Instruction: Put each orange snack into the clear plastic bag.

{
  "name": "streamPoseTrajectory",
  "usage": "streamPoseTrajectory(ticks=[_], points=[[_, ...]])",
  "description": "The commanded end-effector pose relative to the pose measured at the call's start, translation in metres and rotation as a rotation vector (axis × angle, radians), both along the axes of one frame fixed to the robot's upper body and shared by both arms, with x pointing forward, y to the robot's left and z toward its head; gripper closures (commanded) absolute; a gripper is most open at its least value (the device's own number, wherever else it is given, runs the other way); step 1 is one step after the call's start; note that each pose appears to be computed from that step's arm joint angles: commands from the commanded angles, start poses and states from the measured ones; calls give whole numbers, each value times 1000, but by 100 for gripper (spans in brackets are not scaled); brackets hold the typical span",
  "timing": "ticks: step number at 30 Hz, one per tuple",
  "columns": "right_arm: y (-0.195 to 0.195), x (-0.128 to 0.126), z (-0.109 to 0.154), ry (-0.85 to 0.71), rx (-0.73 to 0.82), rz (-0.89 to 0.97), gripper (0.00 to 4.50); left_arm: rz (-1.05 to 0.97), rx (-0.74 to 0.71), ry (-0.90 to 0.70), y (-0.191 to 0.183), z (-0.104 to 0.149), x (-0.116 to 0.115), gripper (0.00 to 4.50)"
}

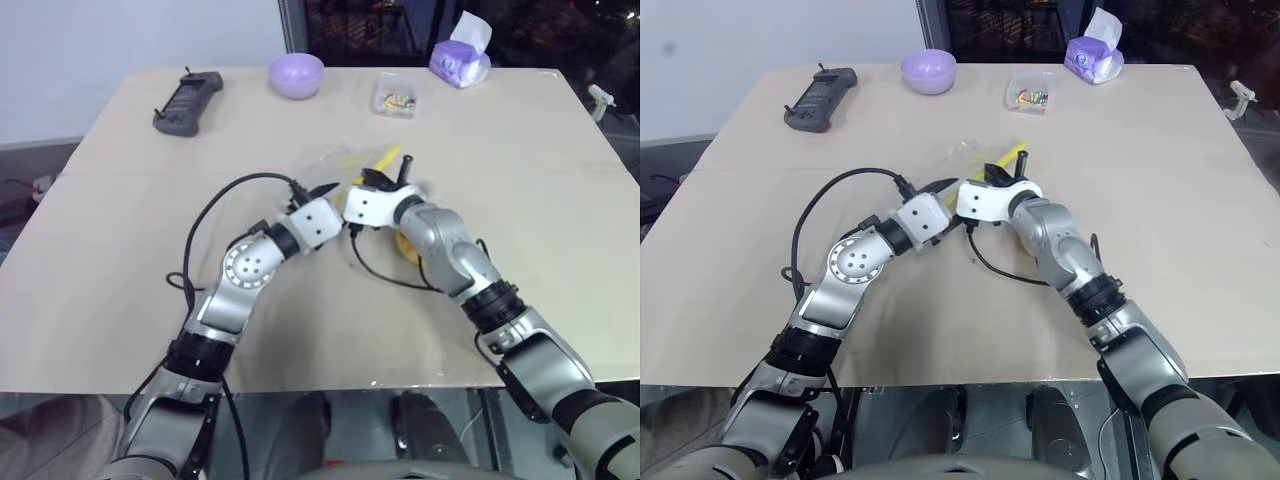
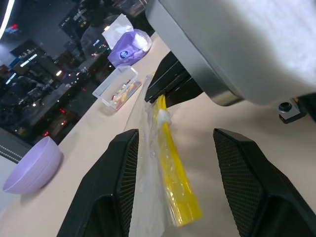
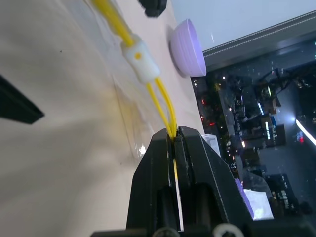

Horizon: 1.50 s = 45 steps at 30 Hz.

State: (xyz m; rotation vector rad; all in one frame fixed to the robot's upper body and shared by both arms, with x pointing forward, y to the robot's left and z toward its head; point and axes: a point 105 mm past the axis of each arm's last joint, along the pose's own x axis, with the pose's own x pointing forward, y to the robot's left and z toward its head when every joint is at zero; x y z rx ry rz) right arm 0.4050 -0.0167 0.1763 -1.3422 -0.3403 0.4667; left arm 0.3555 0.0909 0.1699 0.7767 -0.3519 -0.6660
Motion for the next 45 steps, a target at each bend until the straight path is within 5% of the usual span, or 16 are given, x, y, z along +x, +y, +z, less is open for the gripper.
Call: streamPoseTrajectory(ticks=[1, 2, 6, 10, 14, 19, 22, 28, 41, 45], points=[[4, -5, 12, -38, 18, 23, 450, -15, -12, -52, -1, 14, -4, 249], [4, -5, 12, -38, 19, 23, 450, -10, -12, -51, 0, 13, -3, 255], [4, -6, 12, -37, 20, 22, 450, 6, -2, -47, 5, 11, -2, 442], [2, -5, 14, -39, 59, 16, 450, 32, 21, -54, 9, 8, 1, 447], [3, -3, 13, 80, 260, 78, 450, 37, 17, -80, 10, 10, 2, 447], [-2, -1, 12, 145, 282, 71, 450, 39, -38, -81, 12, 12, 5, 447], [0, -11, 18, 213, 342, 157, 367, 23, -63, -89, 16, 13, 6, 450], [-18, -16, 21, 257, 310, 183, 95, -81, -79, -107, 20, 13, 4, 450], [-34, -17, 10, 290, 177, 199, 95, -413, 140, -166, 15, -1, -15, 450], [-40, -17, 7, 303, 171, 189, 251, -391, 158, -173, 23, -2, -9, 450]])
